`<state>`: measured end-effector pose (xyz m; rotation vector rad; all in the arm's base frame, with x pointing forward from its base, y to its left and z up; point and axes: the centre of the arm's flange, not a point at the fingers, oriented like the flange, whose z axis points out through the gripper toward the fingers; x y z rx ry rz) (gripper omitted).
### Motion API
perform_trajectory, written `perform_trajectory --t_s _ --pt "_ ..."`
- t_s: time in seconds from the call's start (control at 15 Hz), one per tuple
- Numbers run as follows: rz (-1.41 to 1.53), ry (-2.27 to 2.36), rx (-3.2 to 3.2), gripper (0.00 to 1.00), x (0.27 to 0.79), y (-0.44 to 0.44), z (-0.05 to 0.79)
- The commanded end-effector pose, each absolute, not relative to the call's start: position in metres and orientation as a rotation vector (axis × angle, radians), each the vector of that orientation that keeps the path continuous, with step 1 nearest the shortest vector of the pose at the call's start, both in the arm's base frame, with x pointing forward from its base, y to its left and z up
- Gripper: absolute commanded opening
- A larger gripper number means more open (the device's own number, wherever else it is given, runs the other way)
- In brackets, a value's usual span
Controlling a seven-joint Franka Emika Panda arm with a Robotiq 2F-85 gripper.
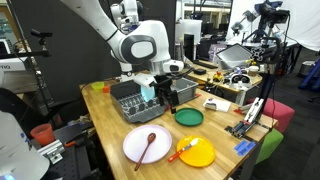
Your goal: Remove the butter knife from the yellow plate and put it on the white plate
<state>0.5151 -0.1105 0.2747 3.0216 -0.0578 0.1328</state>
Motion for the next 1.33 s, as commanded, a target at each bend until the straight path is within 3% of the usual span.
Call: perform_trajectory --t_s 0.0,0.33,0.93,1.27 --pt "0.118 0.127 3.012 1.0 0.52 -0.131 0.242" --pt "-0.054 0.329 3.021 1.0 0.526 -0.165 0.198" --pt "-0.023 0.294 3.008 1.0 0.524 -0.166 0.192" --pt "-0.014 0.503 2.996 1.0 0.523 -0.163 0.161"
